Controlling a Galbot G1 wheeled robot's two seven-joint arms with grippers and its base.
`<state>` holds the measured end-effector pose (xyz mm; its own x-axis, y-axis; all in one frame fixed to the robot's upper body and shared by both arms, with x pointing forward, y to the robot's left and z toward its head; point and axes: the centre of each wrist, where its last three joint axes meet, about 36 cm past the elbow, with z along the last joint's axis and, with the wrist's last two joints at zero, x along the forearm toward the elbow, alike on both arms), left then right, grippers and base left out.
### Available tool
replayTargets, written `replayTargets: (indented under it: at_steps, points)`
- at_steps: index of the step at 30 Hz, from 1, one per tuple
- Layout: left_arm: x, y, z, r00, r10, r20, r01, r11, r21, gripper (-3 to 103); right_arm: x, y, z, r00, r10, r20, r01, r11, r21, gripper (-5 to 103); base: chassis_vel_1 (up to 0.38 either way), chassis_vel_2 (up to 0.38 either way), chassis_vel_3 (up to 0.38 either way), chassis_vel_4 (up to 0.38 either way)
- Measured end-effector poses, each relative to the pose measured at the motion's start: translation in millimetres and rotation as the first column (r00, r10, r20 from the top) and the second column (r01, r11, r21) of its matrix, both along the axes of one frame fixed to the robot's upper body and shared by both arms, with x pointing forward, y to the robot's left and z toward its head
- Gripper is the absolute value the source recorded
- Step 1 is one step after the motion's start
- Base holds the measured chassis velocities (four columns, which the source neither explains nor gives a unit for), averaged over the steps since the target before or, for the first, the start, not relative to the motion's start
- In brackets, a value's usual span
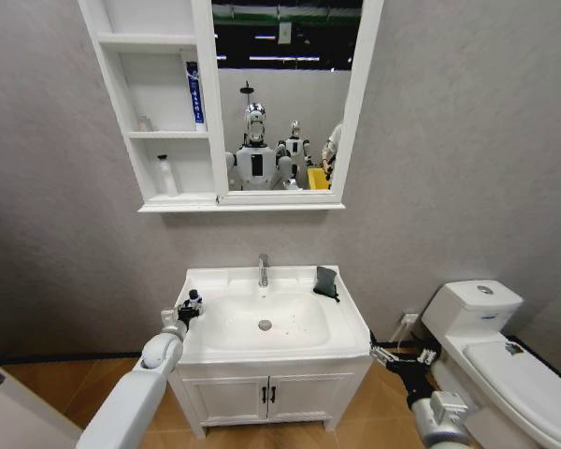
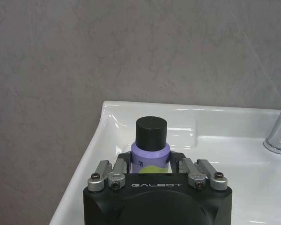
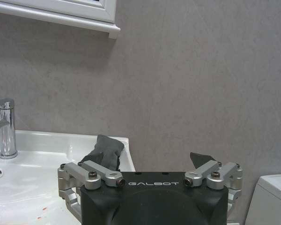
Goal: Move facial cleanser and shampoo from washbasin to cabinet, then wipe washbasin with towel.
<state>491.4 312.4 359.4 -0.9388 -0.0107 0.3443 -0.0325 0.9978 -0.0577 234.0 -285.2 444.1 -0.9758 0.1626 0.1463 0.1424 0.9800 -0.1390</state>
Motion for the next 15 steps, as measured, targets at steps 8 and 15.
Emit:
replayTargets:
  at_steps: [8,15]
  points:
    - [-19,-1,92,0.997,0.019,0.074,-0.018,1.0,-0.018,43,1,-1,0,1.0,-0.007,0.002,0.007,1.0,-0.001,100,0.0,0.0,0.0,0.0]
    - [-42,4,279,0.987,-0.113,0.111,0.113,0.994,0.002,43,5,5,-6,1.0,0.001,0.0,-0.001,1.0,0.017,100,0.0,0.0,0.0,0.0]
